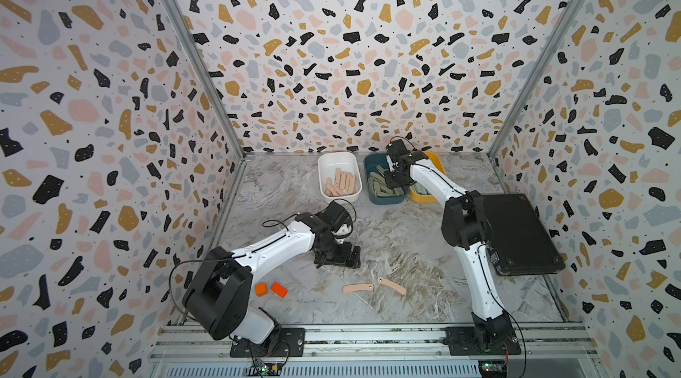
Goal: Place the fruit knives into the storage box by color
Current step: Place the fruit knife in the storage box, then pick up the fruit knife from the center of the board.
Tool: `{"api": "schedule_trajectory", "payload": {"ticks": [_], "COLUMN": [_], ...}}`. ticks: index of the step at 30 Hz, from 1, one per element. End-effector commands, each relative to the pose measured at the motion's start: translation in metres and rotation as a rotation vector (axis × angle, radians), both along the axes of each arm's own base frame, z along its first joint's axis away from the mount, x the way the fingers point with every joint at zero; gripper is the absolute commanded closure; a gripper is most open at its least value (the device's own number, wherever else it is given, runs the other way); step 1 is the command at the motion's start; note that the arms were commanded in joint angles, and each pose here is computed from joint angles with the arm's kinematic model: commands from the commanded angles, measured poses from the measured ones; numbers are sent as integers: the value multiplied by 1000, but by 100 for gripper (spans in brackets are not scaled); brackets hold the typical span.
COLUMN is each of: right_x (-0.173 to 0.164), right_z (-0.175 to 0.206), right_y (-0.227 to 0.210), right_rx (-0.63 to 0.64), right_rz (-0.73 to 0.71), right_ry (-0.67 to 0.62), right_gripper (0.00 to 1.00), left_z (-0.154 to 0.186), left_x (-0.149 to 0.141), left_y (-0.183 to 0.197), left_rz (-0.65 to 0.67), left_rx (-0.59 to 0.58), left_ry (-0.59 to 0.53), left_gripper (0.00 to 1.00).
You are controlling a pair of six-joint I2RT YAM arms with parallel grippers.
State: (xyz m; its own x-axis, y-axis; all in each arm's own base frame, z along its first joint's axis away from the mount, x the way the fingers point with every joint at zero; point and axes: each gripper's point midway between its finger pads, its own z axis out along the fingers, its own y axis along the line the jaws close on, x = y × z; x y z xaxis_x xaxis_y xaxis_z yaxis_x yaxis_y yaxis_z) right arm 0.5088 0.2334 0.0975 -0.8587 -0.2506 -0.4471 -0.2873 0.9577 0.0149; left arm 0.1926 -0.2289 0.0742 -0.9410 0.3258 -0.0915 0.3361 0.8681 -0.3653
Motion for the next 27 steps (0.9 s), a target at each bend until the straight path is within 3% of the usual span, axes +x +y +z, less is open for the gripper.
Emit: {"api": "schedule_trajectory", "payload": {"ticks": [1, 7, 14, 19, 22, 27], "right_x": [-30, -109, -181, -203, -210, -222], "right_z": [106, 98, 41, 26, 26, 22], "right_y": [12, -6, -33, -43, -46, -51], "right_rx": [189, 235, 233, 229, 232, 234], "right_rz": [51, 65, 53, 43, 40, 30], "right_ry": [-157, -115, 27, 67, 69, 90], "right_gripper": [49, 33, 31, 30, 29, 29], "left_z": [-8, -22, -45, -57, -64, -70], "left_x": [-9, -37, -61, -61, -57, -52], "left_y": [-5, -15, -21, -21, -16, -13], "left_rz": [-81, -172, -269, -292, -299, -298], "left_rx": [94, 137, 210, 254, 298, 338], "left_ry": [-33, -12, 10, 17, 9, 1], "left_gripper": [1, 1, 1, 8, 19, 50]}}
